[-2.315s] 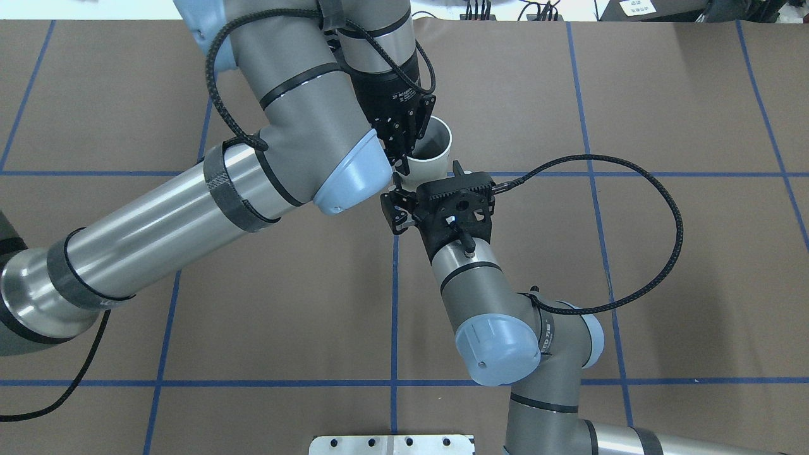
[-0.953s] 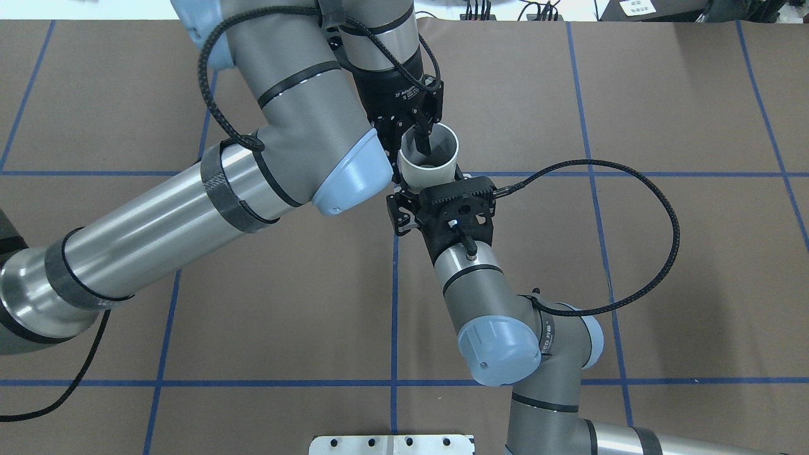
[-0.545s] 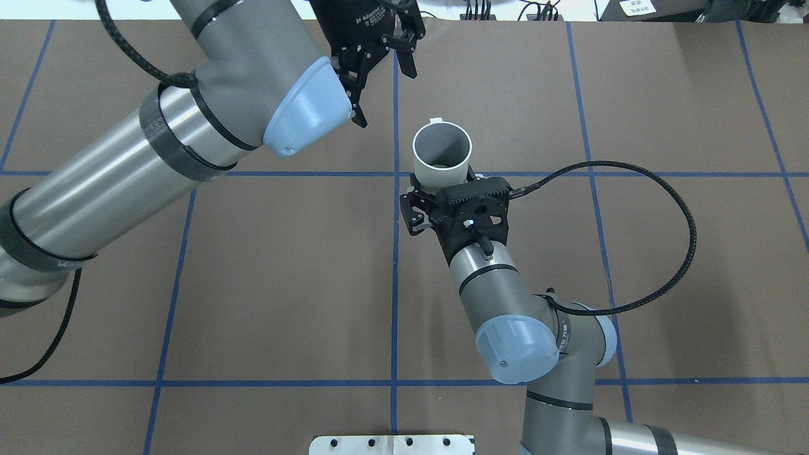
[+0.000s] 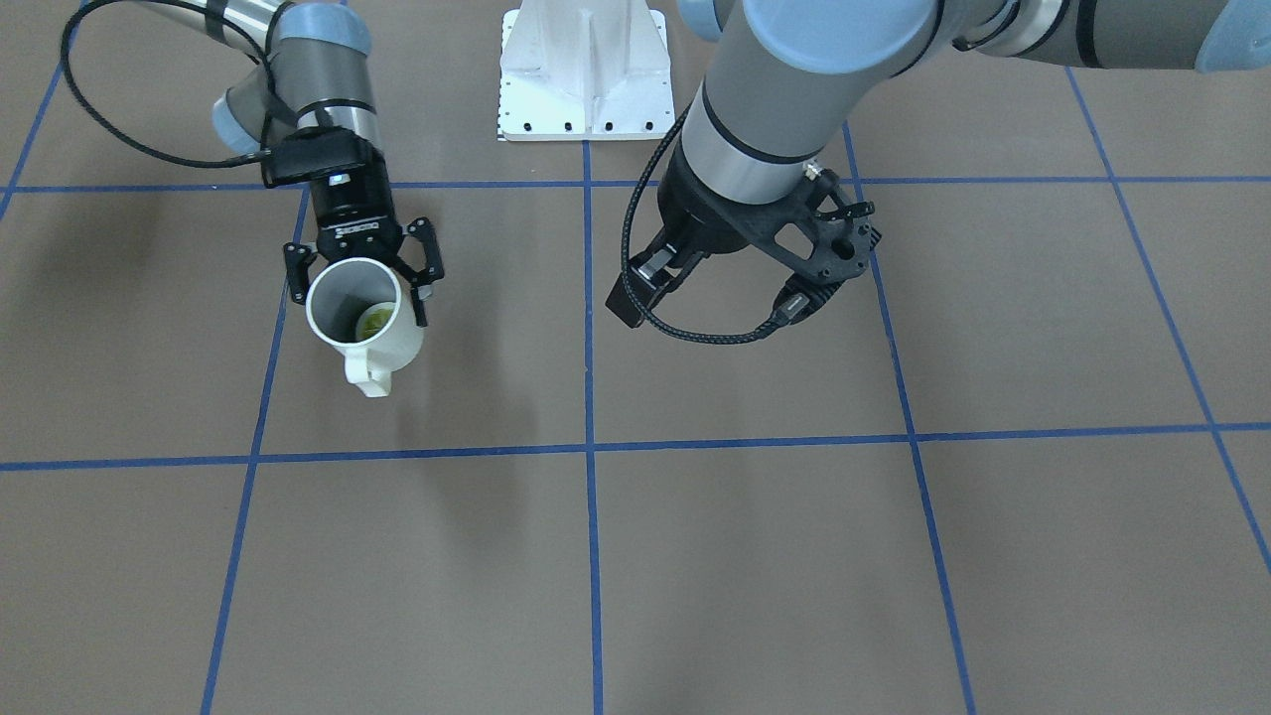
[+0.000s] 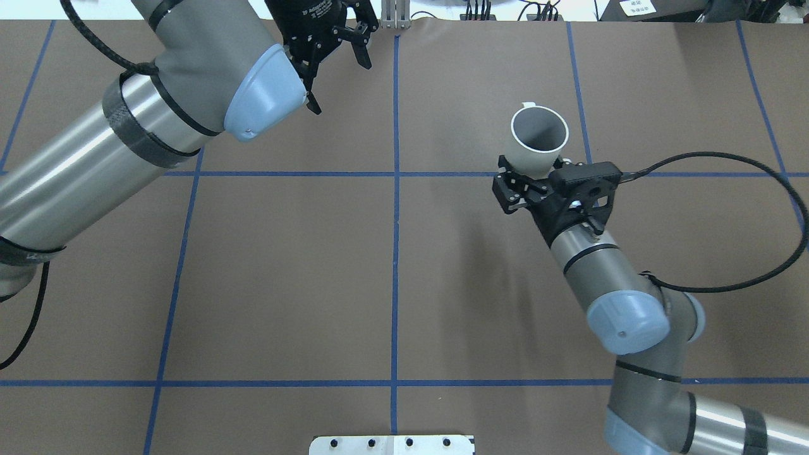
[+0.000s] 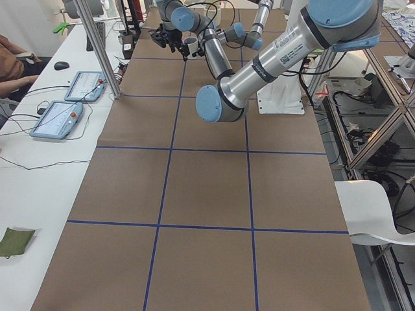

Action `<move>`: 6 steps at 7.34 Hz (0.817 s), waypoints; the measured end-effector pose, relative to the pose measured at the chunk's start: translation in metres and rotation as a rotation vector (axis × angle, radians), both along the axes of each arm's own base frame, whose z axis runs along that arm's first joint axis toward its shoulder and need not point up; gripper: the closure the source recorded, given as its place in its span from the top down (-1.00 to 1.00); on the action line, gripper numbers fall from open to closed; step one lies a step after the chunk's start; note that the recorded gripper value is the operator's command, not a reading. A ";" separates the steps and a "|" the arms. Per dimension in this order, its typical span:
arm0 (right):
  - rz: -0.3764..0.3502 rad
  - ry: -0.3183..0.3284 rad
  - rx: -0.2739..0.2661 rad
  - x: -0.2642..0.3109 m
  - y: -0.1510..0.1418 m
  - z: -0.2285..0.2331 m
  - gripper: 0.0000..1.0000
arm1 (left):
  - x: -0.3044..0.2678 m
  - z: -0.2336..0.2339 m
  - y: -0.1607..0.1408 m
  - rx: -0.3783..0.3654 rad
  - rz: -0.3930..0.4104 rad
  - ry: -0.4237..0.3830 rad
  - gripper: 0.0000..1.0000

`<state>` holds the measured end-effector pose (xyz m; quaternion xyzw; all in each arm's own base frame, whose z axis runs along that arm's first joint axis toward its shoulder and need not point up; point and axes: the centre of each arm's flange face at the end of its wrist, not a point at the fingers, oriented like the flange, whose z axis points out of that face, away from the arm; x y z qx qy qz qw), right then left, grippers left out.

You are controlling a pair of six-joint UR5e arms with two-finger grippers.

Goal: Left arm hands cup to right arm to dump lemon

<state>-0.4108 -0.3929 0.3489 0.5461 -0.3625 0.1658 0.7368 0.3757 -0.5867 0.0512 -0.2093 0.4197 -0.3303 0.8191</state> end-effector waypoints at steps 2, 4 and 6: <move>-0.025 -0.016 -0.039 0.109 -0.023 0.071 -0.53 | 0.001 0.020 -0.006 0.014 0.020 -0.020 1.00; -0.041 -0.023 -0.091 0.208 -0.003 0.147 -0.74 | 0.002 0.028 -0.011 0.020 0.026 -0.031 1.00; -0.007 -0.084 -0.130 0.280 0.040 0.230 -0.76 | 0.001 0.034 -0.016 0.020 0.018 -0.043 1.00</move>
